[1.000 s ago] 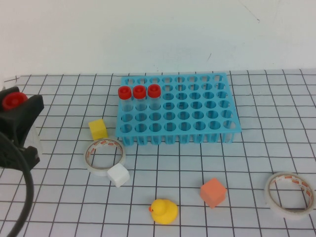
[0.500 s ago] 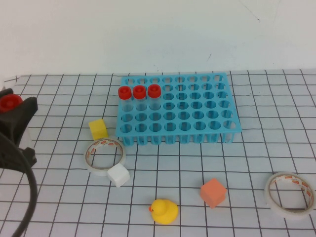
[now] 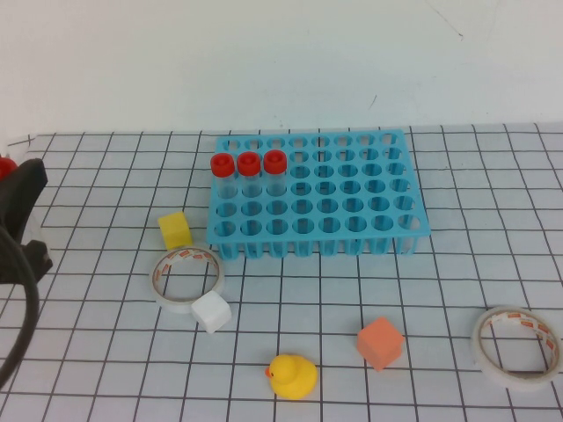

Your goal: Place the test tubes

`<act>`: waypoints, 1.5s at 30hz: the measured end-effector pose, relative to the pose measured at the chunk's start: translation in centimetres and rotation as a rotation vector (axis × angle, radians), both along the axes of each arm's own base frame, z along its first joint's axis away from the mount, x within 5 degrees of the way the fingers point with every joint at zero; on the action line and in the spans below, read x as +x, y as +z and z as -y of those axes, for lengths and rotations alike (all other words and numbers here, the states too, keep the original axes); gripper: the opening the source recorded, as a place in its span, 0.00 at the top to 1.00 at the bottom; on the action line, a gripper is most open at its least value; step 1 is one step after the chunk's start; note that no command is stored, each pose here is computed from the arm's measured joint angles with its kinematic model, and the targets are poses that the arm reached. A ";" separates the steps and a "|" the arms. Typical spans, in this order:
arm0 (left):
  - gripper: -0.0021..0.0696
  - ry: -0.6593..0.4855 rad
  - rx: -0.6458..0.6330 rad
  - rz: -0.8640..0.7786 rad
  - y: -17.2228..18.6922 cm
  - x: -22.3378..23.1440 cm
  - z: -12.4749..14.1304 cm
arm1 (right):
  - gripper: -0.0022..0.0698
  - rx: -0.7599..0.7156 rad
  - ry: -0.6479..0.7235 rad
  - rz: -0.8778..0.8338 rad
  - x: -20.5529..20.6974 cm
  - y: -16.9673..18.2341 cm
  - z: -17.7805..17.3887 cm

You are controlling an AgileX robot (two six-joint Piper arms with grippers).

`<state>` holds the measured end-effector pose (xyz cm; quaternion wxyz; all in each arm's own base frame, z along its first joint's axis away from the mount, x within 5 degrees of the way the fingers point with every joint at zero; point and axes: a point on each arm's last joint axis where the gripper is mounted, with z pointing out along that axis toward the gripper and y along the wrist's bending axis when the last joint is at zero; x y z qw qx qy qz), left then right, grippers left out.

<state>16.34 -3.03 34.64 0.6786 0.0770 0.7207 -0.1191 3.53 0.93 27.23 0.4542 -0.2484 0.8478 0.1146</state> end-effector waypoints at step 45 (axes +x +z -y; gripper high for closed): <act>0.62 0.166 -0.322 -0.209 -3.3 3.9 0.2 | 0.97 0.000 0.001 0.002 0.0 0.0 0.0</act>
